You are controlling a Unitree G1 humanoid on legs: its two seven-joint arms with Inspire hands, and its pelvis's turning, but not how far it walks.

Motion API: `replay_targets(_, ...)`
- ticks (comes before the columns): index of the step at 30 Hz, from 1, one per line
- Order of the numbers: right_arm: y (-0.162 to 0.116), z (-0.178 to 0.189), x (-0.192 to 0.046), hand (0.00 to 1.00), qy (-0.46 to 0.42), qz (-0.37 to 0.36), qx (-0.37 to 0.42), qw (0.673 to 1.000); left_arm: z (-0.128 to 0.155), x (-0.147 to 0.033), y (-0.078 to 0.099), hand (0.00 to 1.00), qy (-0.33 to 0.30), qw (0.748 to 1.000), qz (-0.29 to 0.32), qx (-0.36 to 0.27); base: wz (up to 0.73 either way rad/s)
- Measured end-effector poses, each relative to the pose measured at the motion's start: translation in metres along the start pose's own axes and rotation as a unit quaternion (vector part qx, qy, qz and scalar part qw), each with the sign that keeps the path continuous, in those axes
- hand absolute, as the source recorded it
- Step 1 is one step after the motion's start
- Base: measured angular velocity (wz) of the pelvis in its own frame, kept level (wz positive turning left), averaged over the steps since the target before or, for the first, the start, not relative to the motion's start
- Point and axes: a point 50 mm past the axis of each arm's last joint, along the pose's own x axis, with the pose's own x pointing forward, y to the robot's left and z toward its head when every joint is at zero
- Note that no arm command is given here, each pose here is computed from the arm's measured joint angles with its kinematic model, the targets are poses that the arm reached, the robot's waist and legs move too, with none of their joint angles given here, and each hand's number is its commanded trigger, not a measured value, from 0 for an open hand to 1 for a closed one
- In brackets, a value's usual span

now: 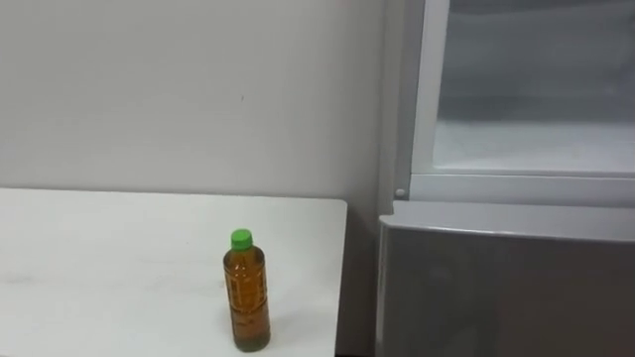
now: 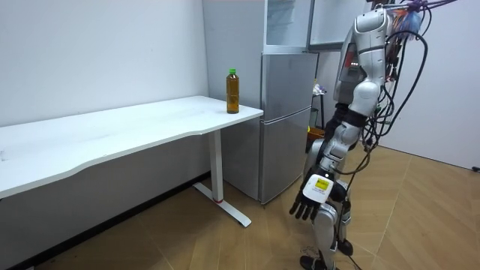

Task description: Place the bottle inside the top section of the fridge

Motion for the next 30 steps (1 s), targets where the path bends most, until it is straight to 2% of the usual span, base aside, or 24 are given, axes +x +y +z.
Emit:
replay_targets(9,0.003,0.002,0.001,0.00,0.005,0.004,0.005,1.000,0.007,0.003,-0.002,0.00,0.007,0.999,-0.023,0.026,-0.07)
replay_targets(24,0.013,0.012,0.002,0.00,-0.005,0.012,-0.037,0.999,0.006,0.004,0.001,0.00,0.020,0.999,-0.031,0.034,-0.01)
replay_targets(30,0.025,0.022,0.002,0.00,-0.029,0.061,-0.054,0.996,0.011,0.005,-0.002,0.00,0.007,0.997,-0.041,0.060,0.00)
